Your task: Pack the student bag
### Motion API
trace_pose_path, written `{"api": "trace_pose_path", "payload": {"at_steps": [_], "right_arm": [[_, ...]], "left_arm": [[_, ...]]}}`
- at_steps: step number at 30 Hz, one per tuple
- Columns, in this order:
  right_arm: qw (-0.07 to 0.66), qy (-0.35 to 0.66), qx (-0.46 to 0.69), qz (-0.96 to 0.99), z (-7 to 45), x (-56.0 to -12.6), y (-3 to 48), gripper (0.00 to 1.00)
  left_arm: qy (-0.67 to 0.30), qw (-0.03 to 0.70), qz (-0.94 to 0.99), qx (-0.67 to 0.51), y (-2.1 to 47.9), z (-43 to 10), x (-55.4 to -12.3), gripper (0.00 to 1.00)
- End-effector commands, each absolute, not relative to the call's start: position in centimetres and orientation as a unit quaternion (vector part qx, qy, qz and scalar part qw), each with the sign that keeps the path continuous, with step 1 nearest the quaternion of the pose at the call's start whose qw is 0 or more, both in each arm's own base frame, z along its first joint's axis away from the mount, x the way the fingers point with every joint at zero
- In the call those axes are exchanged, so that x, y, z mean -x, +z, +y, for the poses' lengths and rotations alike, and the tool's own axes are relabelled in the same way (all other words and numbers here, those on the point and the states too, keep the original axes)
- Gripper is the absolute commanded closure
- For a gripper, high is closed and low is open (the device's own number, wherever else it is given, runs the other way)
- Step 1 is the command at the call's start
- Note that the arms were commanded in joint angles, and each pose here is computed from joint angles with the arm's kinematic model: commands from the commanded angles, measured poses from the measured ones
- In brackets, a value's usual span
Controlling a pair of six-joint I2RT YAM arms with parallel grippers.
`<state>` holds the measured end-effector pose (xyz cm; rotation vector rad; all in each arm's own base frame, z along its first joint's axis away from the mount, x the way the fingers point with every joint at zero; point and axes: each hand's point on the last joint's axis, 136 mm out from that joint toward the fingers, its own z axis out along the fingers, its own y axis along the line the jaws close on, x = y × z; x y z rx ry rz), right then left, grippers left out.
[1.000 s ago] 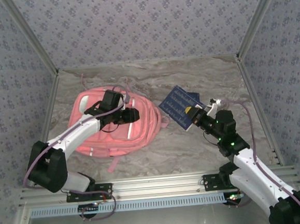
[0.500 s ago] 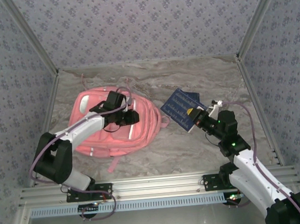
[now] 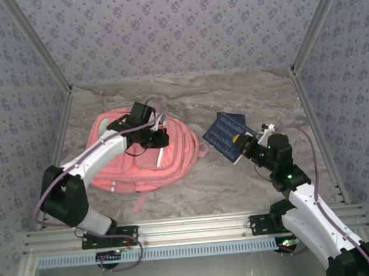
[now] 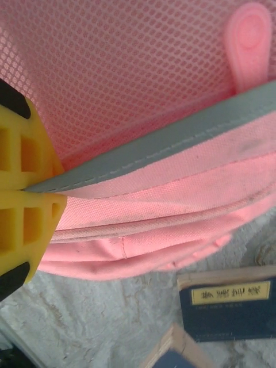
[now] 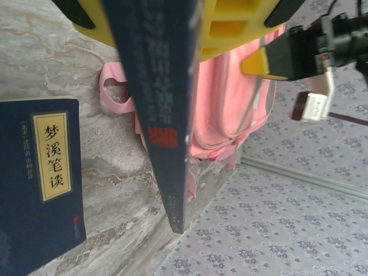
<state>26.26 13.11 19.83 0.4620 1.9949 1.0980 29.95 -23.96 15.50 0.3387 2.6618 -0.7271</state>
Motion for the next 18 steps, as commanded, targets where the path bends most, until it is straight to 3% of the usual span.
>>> {"api": "trace_pose_path", "payload": {"at_steps": [1,8,18], "right_arm": [[0.419,0.418,-0.125,0.796,13.5,-25.8,22.0,1.00],[0.377,0.473,-0.080,0.792,16.0,-25.9,22.4,1.00],[0.338,0.550,-0.032,0.763,19.2,-25.2,23.4,1.00]], "left_arm": [[-0.289,0.229,0.911,-0.186,22.8,-24.3,-28.7,1.00],[-0.300,0.263,0.884,-0.245,28.4,-23.4,-26.7,1.00],[-0.363,0.337,0.843,-0.210,33.4,-20.3,-27.1,1.00]]}}
